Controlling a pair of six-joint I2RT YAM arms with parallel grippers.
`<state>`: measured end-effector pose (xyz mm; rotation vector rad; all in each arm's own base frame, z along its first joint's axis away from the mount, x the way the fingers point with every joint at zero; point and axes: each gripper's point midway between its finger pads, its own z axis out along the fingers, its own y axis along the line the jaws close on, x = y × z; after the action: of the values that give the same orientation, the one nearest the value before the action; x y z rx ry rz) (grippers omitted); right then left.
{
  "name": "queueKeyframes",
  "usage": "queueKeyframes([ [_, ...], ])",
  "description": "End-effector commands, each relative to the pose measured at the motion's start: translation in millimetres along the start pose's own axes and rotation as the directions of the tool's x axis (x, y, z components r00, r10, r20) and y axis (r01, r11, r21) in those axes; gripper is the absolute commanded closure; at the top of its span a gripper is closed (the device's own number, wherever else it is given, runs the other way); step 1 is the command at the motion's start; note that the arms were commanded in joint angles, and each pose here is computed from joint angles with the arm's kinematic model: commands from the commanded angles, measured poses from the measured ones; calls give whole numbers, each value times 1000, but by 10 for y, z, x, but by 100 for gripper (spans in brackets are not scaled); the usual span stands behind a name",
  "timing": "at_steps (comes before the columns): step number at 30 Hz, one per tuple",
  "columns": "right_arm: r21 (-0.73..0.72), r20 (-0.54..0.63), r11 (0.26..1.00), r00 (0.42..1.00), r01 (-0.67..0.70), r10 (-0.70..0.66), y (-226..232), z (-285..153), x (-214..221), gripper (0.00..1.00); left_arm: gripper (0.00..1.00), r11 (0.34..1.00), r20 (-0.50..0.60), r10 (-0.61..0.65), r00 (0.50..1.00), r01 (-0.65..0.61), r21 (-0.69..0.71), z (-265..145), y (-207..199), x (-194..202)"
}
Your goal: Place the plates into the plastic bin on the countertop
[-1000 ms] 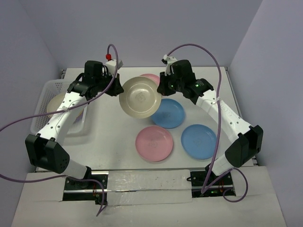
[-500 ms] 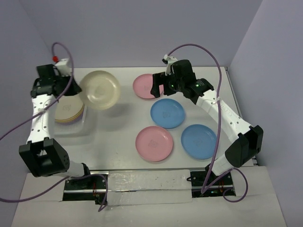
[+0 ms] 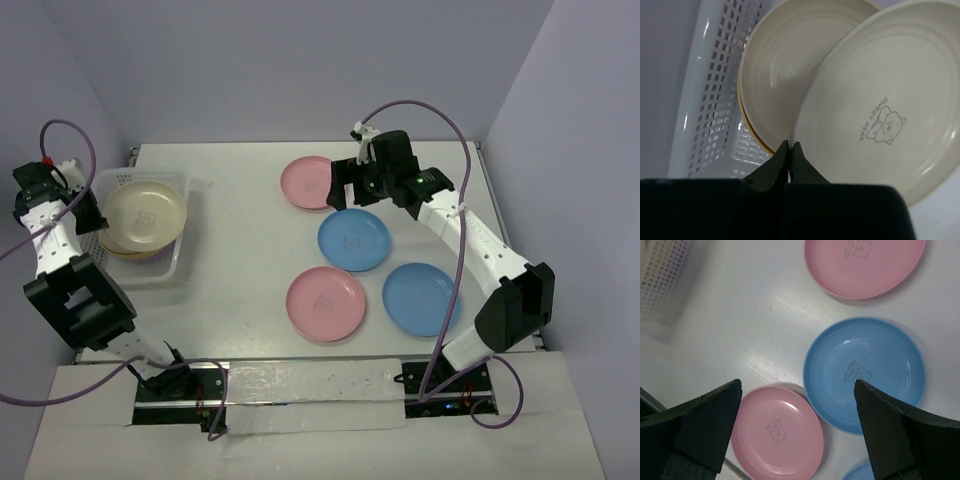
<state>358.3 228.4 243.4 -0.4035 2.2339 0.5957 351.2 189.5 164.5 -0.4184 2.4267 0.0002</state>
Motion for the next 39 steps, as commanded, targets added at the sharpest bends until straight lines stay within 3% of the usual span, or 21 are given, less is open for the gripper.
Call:
queueKeyframes([
  [1,-13,-14,1000,1000,22,-22,-19,-2,72,0,77,998,20,28,999,-27,-51,95,136,-114],
  [4,-5,-17,1000,1000,23,-23,-48,3,82,0,24,996,48,56,997,-53,-65,38,150,-191],
  [5,-4,-15,1000,1000,21,-21,-55,11,74,0,16,996,65,64,996,-60,-70,3,144,-236],
  [12,-1,-11,1000,1000,-26,26,-151,106,-38,0,13,981,263,195,945,-181,-76,-476,-283,-658],
  [15,12,-3,998,998,-61,61,-270,171,-141,0,16,931,319,329,889,-362,50,-649,-960,-569],
  [18,30,1,993,994,-112,112,-443,322,-266,1,20,791,338,460,821,-551,265,-745,-1888,-78],
  [22,38,-19,983,983,-179,180,-654,559,-358,3,23,648,292,525,800,-598,472,-707,-2621,595],
  [25,57,-26,971,972,-233,235,-843,796,-430,3,25,535,254,591,765,-608,586,-680,-3038,1160],
  [32,120,-13,948,955,-294,297,-1268,1206,-511,4,25,367,207,723,659,-620,693,-644,-3607,2166],
  [36,149,-17,944,954,-295,301,-1408,1443,-496,7,25,358,186,739,648,-611,706,-562,-3744,2327],
  [39,202,-23,924,942,-325,336,-1567,1664,-393,8,25,422,108,755,646,-605,675,-292,-3751,2395],
])
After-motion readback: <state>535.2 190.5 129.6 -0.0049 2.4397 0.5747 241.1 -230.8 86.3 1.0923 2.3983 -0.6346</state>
